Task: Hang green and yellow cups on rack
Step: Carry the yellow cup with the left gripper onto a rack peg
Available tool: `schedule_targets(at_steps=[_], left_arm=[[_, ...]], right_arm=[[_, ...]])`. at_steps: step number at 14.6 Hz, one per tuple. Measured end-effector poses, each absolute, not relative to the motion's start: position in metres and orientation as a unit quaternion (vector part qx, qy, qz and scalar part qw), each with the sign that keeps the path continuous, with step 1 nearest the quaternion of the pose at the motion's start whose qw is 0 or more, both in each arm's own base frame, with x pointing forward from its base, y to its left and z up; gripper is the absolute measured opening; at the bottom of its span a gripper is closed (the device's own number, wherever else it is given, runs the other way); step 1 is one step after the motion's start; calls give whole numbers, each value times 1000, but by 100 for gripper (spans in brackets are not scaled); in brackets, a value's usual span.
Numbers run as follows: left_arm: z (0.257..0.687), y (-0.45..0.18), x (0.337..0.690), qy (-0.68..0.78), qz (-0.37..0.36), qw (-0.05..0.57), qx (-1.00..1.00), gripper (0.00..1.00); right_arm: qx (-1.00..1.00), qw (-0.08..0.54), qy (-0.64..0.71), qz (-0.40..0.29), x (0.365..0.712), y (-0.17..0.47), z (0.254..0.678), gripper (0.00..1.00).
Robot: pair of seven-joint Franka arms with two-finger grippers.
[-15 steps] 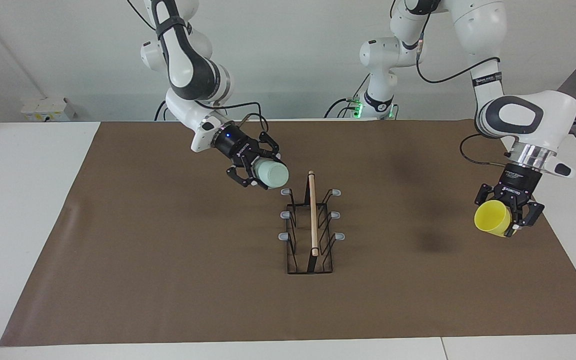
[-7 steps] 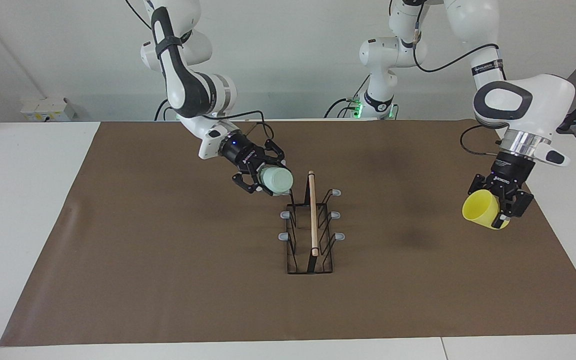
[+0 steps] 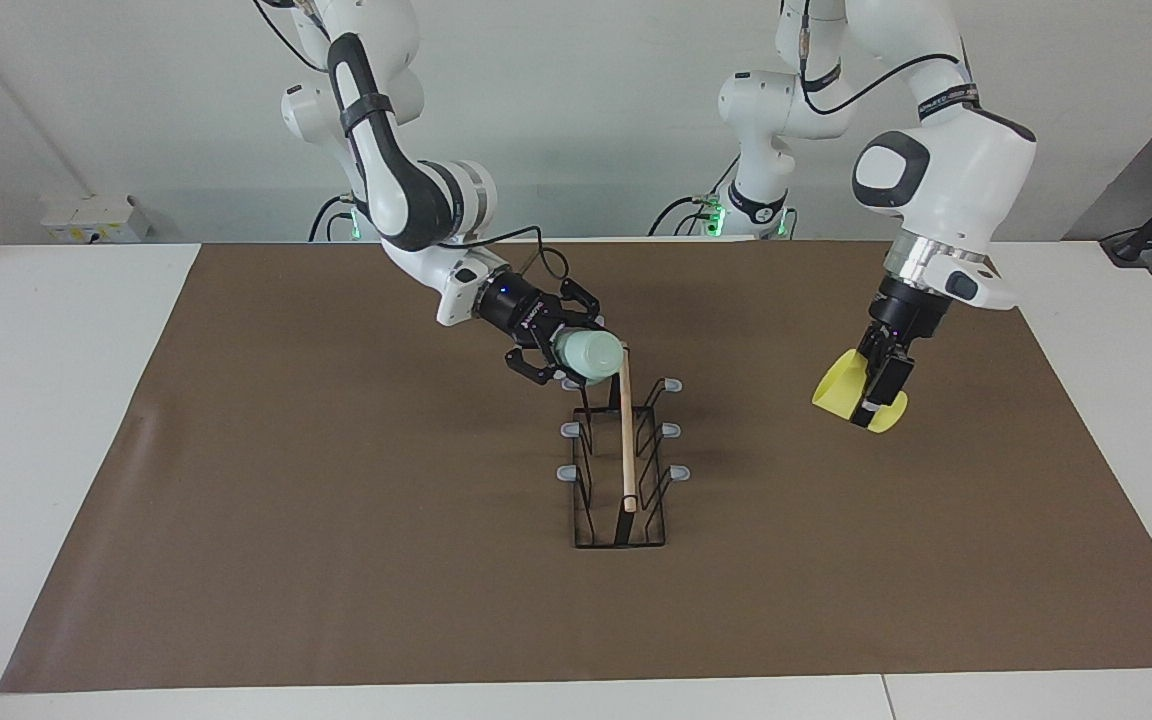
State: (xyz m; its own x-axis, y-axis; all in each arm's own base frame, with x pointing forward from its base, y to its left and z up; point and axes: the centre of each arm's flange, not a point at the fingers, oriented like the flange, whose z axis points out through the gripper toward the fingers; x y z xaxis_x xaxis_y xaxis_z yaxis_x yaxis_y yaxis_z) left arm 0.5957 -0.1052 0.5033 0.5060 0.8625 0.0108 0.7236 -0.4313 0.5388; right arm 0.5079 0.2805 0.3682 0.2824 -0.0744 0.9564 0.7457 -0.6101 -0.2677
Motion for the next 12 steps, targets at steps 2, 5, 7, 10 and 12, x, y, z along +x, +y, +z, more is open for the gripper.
schedule_targets(at_steps=[2,5,7,10,12], left_arm=[[504,-129,591,455,161,216,849,69],[504,-169,581,423,193,173,868,69],[503,-198,572,408,227,142,873,69],[497,-237,555,391,271,108,873,69],[487,-257,542,377,295,72,875,69]], right_arm=[[-708,360,-251,-554,507,279,362,70],[-705,341,-271,-560,507,277,354,70],[-701,330,-285,-565,507,277,351,70],[-699,320,-296,-567,506,276,348,70],[-700,316,-299,-567,505,275,347,70]])
